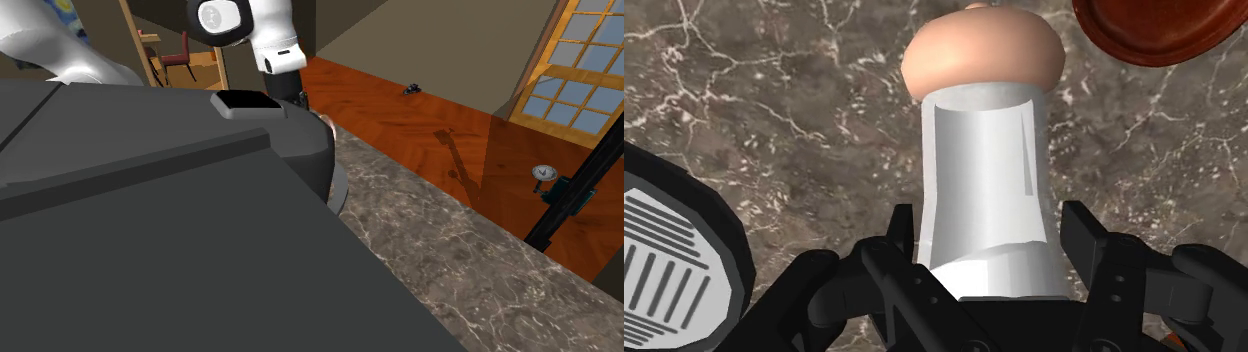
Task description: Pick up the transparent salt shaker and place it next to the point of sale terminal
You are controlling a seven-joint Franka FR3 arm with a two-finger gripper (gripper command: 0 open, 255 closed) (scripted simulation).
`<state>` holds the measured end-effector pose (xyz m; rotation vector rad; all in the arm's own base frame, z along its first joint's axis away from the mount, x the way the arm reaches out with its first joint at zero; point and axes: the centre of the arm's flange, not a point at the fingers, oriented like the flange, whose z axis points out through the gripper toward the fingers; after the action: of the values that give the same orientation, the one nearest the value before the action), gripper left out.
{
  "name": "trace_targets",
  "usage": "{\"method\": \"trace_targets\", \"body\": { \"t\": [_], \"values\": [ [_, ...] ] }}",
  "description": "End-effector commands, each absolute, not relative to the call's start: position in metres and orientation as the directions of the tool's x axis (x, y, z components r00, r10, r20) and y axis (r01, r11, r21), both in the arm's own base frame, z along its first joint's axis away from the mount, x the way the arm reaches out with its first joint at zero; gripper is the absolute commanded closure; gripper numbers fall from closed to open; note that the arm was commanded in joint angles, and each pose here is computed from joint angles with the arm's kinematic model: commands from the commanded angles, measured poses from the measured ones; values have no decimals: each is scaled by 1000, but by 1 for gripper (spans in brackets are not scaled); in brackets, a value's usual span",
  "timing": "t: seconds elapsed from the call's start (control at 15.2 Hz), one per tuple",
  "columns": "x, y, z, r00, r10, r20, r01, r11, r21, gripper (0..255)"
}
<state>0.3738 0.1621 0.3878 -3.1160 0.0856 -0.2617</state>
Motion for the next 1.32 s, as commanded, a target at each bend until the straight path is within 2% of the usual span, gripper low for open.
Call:
{"method": "trace_targets", "body": {
  "t": [0.0,1.25],
  "values": [
    [373,162,400,985,-56,166,-53,-998,-18,255],
    [437,391,407,985,-56,166,-53,-998,-18,255]
  ]
}}
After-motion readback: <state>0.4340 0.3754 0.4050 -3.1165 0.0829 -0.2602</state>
